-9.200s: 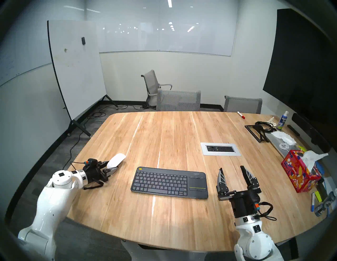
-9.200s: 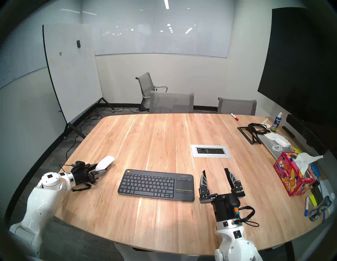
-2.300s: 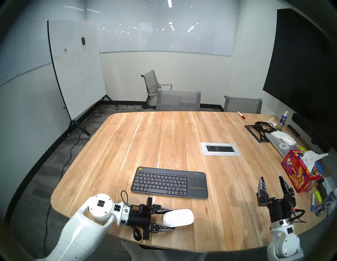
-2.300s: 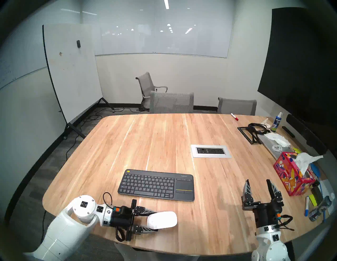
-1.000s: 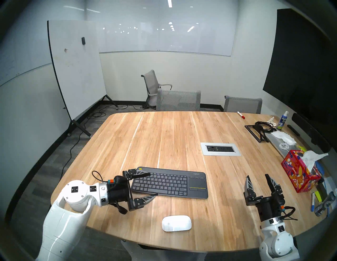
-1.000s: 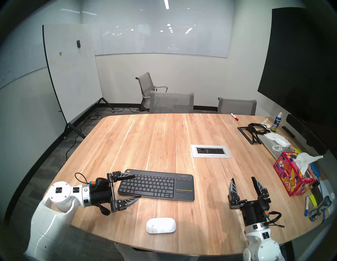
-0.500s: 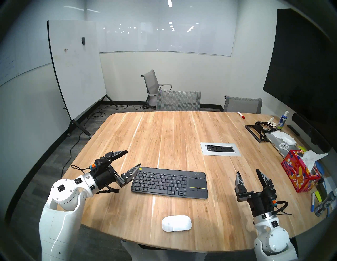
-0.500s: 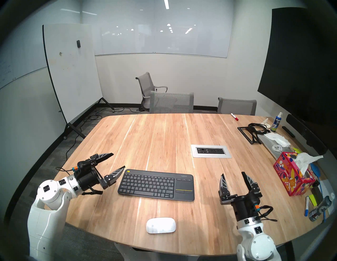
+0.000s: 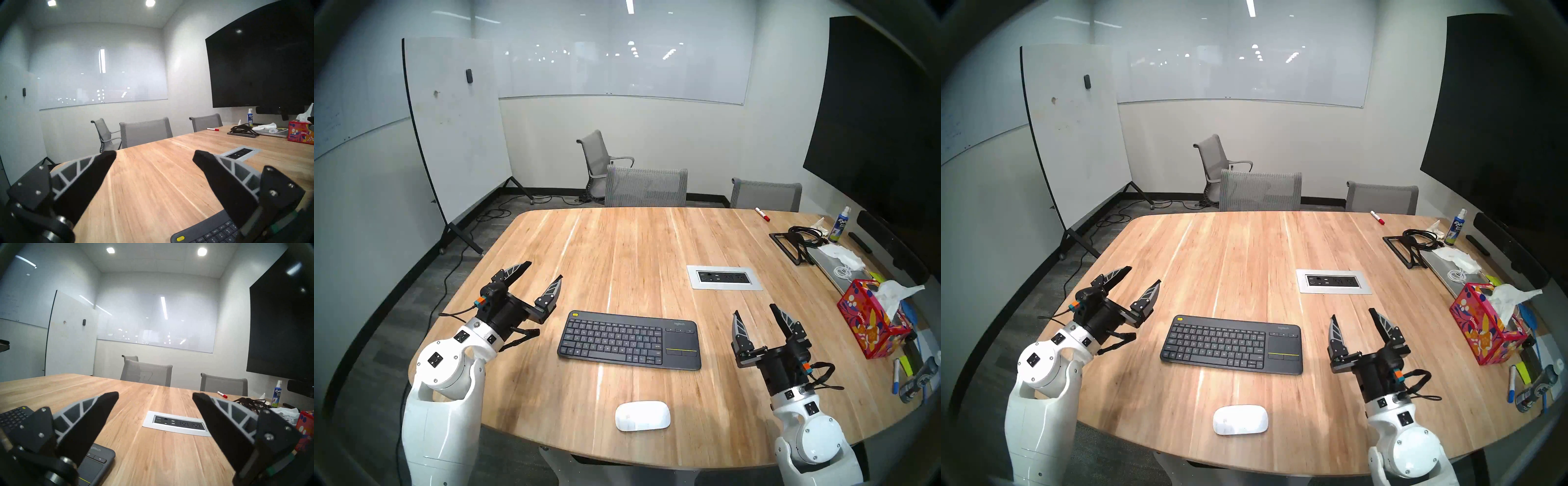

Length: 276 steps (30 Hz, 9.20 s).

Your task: Put the mouse beside the keyboard

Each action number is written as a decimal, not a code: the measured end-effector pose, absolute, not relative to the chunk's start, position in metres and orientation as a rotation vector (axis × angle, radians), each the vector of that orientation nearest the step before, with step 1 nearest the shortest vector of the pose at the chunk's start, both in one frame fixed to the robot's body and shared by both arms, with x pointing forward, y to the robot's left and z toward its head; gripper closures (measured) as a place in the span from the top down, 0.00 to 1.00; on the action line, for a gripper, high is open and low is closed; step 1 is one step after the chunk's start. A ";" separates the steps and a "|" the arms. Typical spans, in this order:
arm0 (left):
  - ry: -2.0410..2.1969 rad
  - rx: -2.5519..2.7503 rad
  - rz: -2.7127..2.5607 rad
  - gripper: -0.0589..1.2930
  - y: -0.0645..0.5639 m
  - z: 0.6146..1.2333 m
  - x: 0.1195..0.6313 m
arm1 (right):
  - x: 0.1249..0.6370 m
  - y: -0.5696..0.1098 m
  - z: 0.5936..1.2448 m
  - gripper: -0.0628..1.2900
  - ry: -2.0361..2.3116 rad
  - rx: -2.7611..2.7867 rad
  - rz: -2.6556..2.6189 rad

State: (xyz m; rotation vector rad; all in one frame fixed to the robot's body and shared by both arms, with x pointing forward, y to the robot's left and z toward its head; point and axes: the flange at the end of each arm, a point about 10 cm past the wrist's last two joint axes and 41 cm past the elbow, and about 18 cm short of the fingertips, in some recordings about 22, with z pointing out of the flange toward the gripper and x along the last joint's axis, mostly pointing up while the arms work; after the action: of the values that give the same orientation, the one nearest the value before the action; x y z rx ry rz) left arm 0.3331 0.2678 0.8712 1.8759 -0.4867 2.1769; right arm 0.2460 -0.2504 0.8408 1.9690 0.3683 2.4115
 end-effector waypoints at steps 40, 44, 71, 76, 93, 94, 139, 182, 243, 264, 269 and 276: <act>-0.429 1.878 2.209 0.97 0.262 0.871 0.333 | 0.253 -0.276 0.866 0.93 1.284 2.184 2.380; -0.430 1.876 2.208 0.97 0.262 0.871 0.333 | 0.256 -0.276 0.854 0.93 1.368 2.235 2.334; -0.437 1.873 2.207 0.97 0.262 0.872 0.333 | 0.251 -0.230 0.835 0.93 1.816 2.274 2.232; -0.437 1.873 2.207 0.97 0.262 0.872 0.333 | 0.241 -0.224 0.832 0.93 1.847 2.292 2.215; -0.438 1.873 2.207 0.97 0.262 0.872 0.333 | 0.211 -0.205 0.814 0.93 1.973 2.272 2.169; -0.438 1.873 2.207 0.97 0.262 0.872 0.333 | 0.210 -0.205 0.813 0.93 1.989 2.268 2.163; -0.438 1.872 2.208 0.97 0.262 0.872 0.333 | 0.261 -0.207 0.766 0.93 2.277 2.266 1.921; -0.439 1.872 2.208 0.97 0.262 0.872 0.333 | 0.228 -0.168 0.775 0.93 2.411 2.237 1.860; -0.439 1.872 2.208 0.97 0.262 0.872 0.333 | 0.253 -0.167 0.756 0.93 2.410 2.370 1.730; -0.439 1.871 2.208 0.97 0.262 0.872 0.333 | 0.268 -0.166 0.762 0.46 2.277 2.385 1.780; -0.439 1.871 2.208 0.97 0.262 0.872 0.333 | 0.272 -0.170 0.766 0.46 2.231 2.377 1.797; -0.439 1.871 2.208 0.97 0.262 0.872 0.333 | 0.272 -0.174 0.773 0.46 2.166 2.359 1.835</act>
State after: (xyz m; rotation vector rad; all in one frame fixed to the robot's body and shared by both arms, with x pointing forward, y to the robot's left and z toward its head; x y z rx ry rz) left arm 0.3329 0.2624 0.8720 1.8713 -0.4391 2.2081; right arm 0.2724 -0.1740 0.7735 2.3593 2.1663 1.8346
